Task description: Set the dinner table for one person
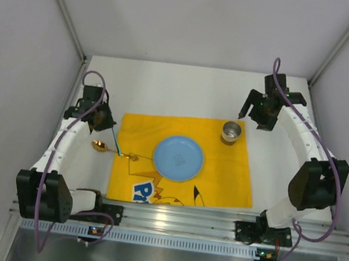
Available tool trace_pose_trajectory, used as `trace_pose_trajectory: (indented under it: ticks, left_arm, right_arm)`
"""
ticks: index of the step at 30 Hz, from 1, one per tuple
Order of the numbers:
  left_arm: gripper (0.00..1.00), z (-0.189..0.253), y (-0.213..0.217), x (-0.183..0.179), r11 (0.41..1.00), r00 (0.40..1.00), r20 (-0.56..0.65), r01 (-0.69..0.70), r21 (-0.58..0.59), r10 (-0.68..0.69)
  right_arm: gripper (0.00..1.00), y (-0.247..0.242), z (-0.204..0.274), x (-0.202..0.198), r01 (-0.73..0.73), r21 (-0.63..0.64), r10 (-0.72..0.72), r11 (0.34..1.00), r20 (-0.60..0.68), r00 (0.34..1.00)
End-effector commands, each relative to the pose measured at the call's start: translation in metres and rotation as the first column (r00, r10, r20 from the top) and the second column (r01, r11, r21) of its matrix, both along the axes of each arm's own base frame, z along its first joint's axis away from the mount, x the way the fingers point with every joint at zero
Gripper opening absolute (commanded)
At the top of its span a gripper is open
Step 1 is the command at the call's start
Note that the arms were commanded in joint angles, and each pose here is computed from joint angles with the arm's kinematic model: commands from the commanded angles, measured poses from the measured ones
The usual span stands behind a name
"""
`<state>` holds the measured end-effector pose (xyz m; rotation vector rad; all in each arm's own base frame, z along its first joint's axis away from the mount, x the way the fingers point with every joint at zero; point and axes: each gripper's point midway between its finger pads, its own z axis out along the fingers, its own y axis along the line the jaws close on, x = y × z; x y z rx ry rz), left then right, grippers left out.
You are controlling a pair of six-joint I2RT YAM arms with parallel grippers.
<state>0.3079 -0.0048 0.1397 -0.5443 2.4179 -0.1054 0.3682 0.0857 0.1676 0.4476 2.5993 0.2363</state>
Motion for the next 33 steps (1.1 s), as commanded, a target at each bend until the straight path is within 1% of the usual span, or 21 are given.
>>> trace_pose_trajectory:
  ticks: [1, 5, 9, 13, 14, 17, 20, 25, 26, 27, 28, 29, 30, 31, 32, 33]
  left_arm:
    - [0.00, 0.001, -0.029, -0.003, 0.991, 0.994, 0.029, 0.106, -0.081, -0.104]
    - [0.00, 0.001, -0.064, -0.011, 0.959, 0.969, 0.054, 0.245, -0.142, -0.240]
    - [0.00, -0.008, -0.078, -0.012, 0.952, 0.963, 0.024, 0.269, -0.143, -0.269]
    - [0.00, -0.017, -0.103, -0.008, 0.925, 0.938, 0.014, 0.343, -0.167, -0.345]
    - [0.00, -0.025, -0.112, -0.009, 0.917, 0.928, -0.015, 0.366, -0.160, -0.373]
    - [0.00, -0.051, -0.120, -0.011, 0.911, 0.907, -0.107, 0.395, -0.119, -0.408]
    - [0.00, -0.073, -0.112, -0.012, 0.933, 0.912, -0.197, 0.352, -0.070, -0.359]
    - [0.00, -0.095, -0.110, -0.018, 0.949, 0.911, -0.266, 0.303, -0.084, -0.314]
    - [0.02, -0.099, -0.111, -0.021, 0.950, 0.908, -0.279, 0.299, -0.092, -0.313]
    - [0.08, -0.100, -0.111, -0.021, 0.951, 0.908, -0.282, 0.296, -0.091, -0.310]
    - [0.27, -0.100, -0.110, -0.021, 0.952, 0.908, -0.285, 0.292, -0.090, -0.305]
    - [0.35, -0.097, -0.108, -0.022, 0.955, 0.911, -0.286, 0.285, -0.083, -0.296]
    - [0.44, -0.095, -0.102, -0.021, 0.963, 0.920, -0.285, 0.265, -0.050, -0.268]
    - [0.55, -0.087, -0.095, -0.019, 0.971, 0.932, -0.277, 0.237, -0.017, -0.233]
    - [0.60, -0.083, -0.095, -0.019, 0.973, 0.935, -0.271, 0.230, -0.020, -0.227]
    - [0.63, -0.079, -0.088, -0.017, 0.978, 0.944, -0.264, 0.210, 0.015, -0.199]
  right_arm:
    - [0.81, -0.009, 0.022, -0.010, 0.022, 0.008, -0.022, 1.000, 0.071, 0.997]
    - [0.81, -0.018, 0.011, -0.025, 0.040, 0.003, -0.040, 0.999, 0.055, 0.998]
    - [0.81, -0.023, 0.009, -0.034, 0.053, 0.005, -0.053, 0.999, 0.059, 0.997]
    - [0.81, -0.028, 0.009, -0.039, 0.060, 0.005, -0.060, 0.998, 0.062, 0.996]
    - [0.81, -0.031, 0.008, -0.041, 0.062, 0.002, -0.062, 0.998, 0.059, 0.996]
    - [0.81, -0.035, 0.008, -0.043, 0.068, 0.001, -0.068, 0.998, 0.061, 0.996]
    - [0.80, -0.040, 0.008, -0.045, 0.075, -0.005, -0.074, 0.997, 0.059, 0.996]
    - [0.81, -0.048, 0.007, -0.046, 0.086, -0.013, -0.085, 0.996, 0.051, 0.995]
    - [0.81, -0.050, 0.005, -0.047, 0.090, -0.014, -0.089, 0.996, 0.048, 0.995]
    - [0.81, -0.051, 0.005, -0.047, 0.089, -0.016, -0.088, 0.996, 0.046, 0.995]
    - [0.81, -0.052, 0.004, -0.047, 0.093, -0.017, -0.093, 0.996, 0.043, 0.995]
    - [0.81, -0.054, 0.003, -0.047, 0.096, -0.020, -0.095, 0.995, 0.042, 0.995]
    - [0.81, -0.054, 0.002, -0.047, 0.098, -0.018, -0.097, 0.995, 0.040, 0.994]
    - [0.81, -0.056, 0.001, -0.047, 0.104, -0.019, -0.103, 0.994, 0.034, 0.994]
    - [0.81, -0.056, 0.000, -0.047, 0.103, -0.019, -0.102, 0.995, 0.034, 0.994]
    - [0.81, -0.056, 0.000, -0.046, 0.101, -0.020, -0.101, 0.995, 0.033, 0.994]
